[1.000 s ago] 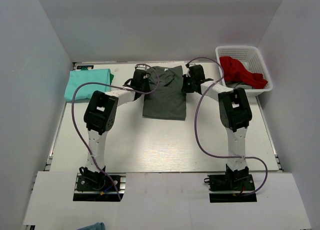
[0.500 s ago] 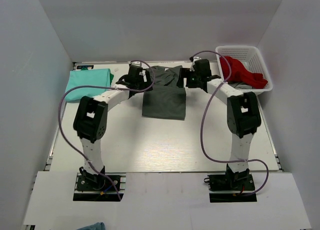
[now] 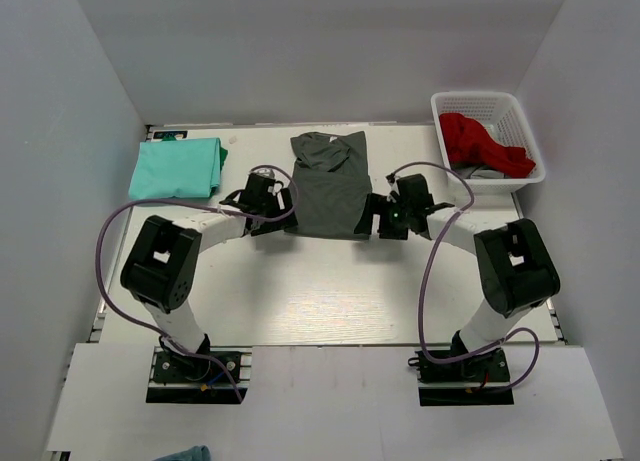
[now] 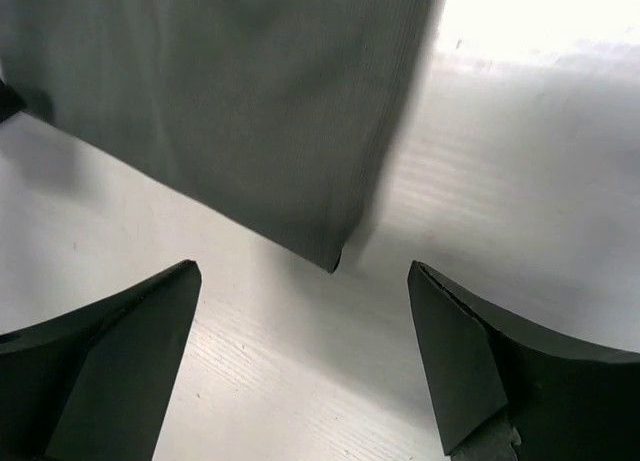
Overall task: Fold and stack the t-shirts
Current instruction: Grab one side of the 2/3 rectangular tshirt with both arms
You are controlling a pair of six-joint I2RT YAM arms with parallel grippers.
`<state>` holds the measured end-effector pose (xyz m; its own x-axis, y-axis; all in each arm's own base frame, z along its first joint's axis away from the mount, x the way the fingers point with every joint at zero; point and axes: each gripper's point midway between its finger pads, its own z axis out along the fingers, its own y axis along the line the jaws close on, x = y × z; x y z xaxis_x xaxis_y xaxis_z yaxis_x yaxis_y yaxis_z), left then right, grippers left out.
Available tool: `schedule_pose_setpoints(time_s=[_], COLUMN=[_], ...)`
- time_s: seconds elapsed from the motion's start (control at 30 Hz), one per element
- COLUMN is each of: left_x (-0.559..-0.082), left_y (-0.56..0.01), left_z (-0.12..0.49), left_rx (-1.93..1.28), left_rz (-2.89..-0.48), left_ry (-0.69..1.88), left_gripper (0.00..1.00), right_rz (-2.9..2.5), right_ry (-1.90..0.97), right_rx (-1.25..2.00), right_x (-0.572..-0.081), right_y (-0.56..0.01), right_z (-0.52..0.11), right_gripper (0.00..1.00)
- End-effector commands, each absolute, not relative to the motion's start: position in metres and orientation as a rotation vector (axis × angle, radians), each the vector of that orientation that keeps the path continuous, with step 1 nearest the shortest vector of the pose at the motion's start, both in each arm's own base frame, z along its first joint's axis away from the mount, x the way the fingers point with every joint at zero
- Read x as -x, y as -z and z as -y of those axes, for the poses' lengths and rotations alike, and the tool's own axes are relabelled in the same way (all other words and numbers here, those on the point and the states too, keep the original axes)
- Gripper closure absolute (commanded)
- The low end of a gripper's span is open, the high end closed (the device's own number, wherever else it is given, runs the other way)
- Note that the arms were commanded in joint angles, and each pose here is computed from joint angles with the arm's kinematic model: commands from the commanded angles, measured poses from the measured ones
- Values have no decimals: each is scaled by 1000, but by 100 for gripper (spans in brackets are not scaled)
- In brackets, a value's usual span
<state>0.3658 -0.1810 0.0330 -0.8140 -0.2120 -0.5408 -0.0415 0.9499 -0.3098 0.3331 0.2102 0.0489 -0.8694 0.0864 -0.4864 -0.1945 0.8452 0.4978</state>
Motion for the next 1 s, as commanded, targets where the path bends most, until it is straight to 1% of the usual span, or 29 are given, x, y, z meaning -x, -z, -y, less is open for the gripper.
schedule_pose_setpoints(time_s=[0.0, 0.07, 0.1, 0.13, 0.17, 0.2, 0.23, 0.27, 0.33, 0.4, 0.5, 0.53, 0.6, 0.7, 0.73, 0.77, 0.8, 0.87, 0.97], left_x=[-366, -368, -365, -365, -362, -361, -359, -351, -347, -343, -338, -337, -335, -326, -324, -325, -323, -319, -311], left_y=[-17, -13, -7, -7, -4, -2, -3, 3, 6, 9, 13, 16, 17, 23, 26, 23, 24, 25, 25], left_z=[190, 191, 190, 190, 188, 188, 189, 189, 189, 189, 185, 185, 184, 180, 177, 174, 172, 167, 165], left_rx=[193, 194, 196, 196, 196, 197, 192, 185, 182, 180, 198, 199, 200, 216, 221, 226, 230, 237, 247], left_rz=[-2532, -2541, -2562, -2562, -2571, -2572, -2568, -2588, -2595, -2608, -2623, -2632, -2642, -2674, -2679, -2671, -2680, -2685, -2695], left_ry=[424, 420, 409, 409, 404, 403, 418, 436, 445, 450, 431, 426, 420, 405, 387, 368, 349, 319, 331], left_gripper=[12, 25, 31, 45, 51, 54, 61, 61, 61, 61, 61, 61, 61, 57, 57, 55, 55, 55, 55], right_rz=[-2490, -2506, -2520, -2538, -2542, -2535, -2545, -2557, -2565, -2586, -2604, -2604, -2611, -2624, -2629, -2632, -2643, -2657, -2668], right_ry=[-842, -859, -855, -855, -862, -881, -885, -894, -904, -895, -869, -864, -859, -824, -813, -785, -774, -754, -757], right_rx=[56, 44, 34, 32, 22, 19, 21, 13, 15, 8, -4, -7, -4, -22, -24, -30, -38, -36, -29], right_x=[-333, -332, -332, -329, -329, -329, -325, -322, -320, -317, -313, -313, -311, -308, -307, -307, -304, -299, -289], right_y=[-47, -39, -34, -27, -25, -25, -22, -18, -16, -10, -3, -2, -2, 1, 2, 2, 4, 6, 7], right_z=[-224, -227, -226, -227, -228, -232, -231, -233, -235, -234, -231, -231, -231, -226, -224, -220, -218, -215, -213], right_gripper=[10, 10, 12, 14, 16, 18, 20, 23, 24, 24, 31, 35, 35, 35, 35, 33, 31, 31, 30])
